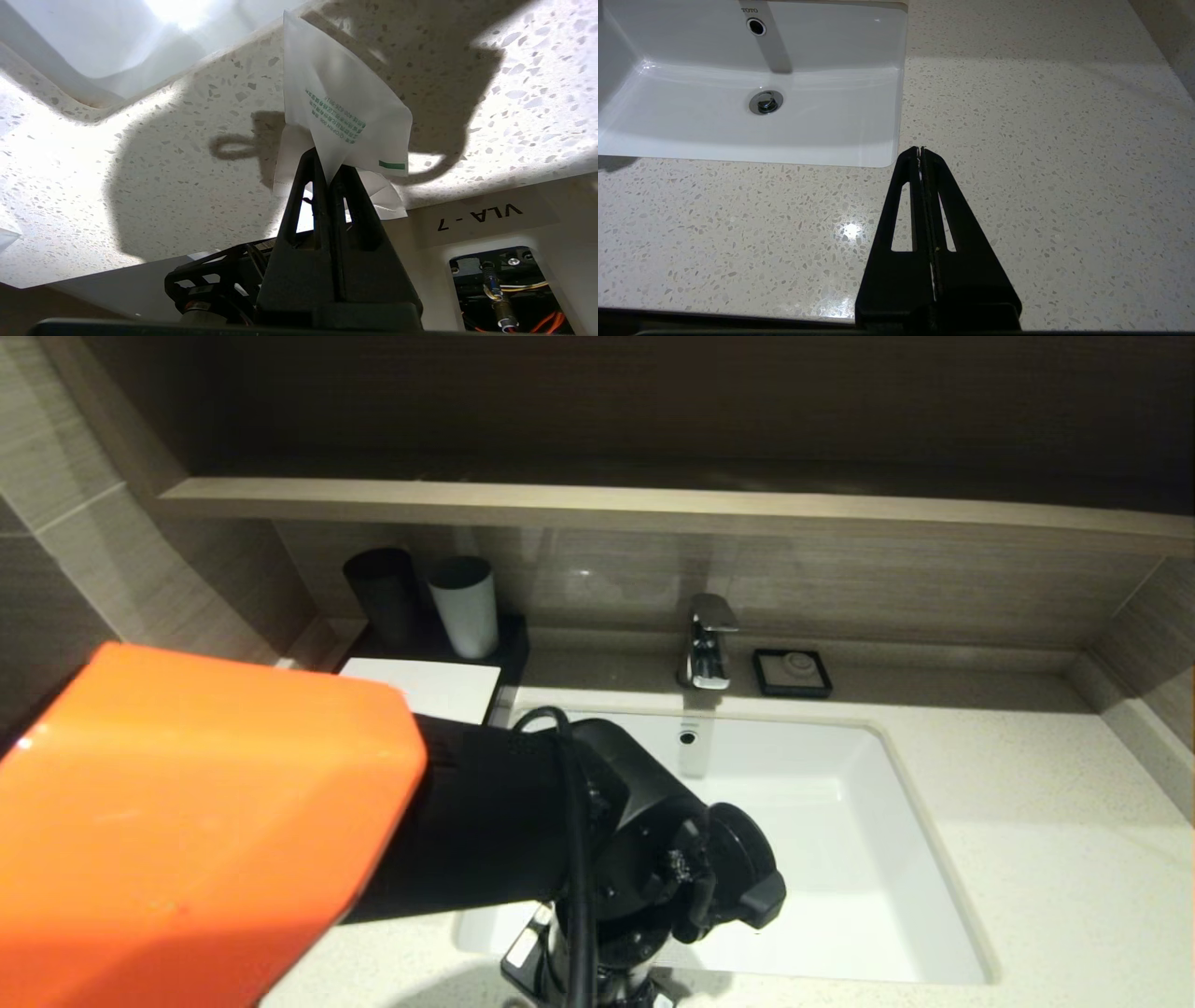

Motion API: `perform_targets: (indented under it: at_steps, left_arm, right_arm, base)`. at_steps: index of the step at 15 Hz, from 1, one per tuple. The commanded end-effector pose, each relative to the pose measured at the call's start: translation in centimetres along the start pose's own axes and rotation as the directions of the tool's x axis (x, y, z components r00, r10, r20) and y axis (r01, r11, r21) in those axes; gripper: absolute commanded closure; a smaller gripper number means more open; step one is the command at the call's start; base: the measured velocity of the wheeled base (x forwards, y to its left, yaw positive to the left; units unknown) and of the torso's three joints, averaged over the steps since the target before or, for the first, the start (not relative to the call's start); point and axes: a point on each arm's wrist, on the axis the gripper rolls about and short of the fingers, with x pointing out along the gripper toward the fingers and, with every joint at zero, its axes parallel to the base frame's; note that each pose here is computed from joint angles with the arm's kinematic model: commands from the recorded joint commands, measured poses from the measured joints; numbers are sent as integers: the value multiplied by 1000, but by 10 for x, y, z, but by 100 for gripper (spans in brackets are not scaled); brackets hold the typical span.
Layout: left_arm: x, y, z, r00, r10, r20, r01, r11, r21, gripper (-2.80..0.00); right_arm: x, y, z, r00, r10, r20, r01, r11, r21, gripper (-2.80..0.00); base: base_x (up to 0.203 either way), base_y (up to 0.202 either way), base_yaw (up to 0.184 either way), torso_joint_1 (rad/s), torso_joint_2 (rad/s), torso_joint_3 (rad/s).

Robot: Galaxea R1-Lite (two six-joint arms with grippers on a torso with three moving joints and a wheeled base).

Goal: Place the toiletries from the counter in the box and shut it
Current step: Pick up the bathroom toiletry, then place the bathroom toiletry into the drawer

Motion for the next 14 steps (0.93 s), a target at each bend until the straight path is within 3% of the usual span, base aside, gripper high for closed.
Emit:
perform_targets:
  at_steps: [1,7,14]
  left_arm:
    - [-12,7,-2,1000,-9,25,10,1000,-29,0]
    - [-35,61,3,997,-11,76,24,984,-176,0]
    - [-62,131,8,983,14,184,58,925,-377,0]
  right_arm:
    - [0,0,0,1000,0,-1,0,1000,0,0]
    - [0,0,0,1000,0,-1,0,1000,0,0]
    - [0,0,0,1000,0,-1,0,1000,0,0]
  base:
    - [0,0,0,0,0,0]
    - [0,0,0,0,0,0]
    - [0,0,0,0,0,0]
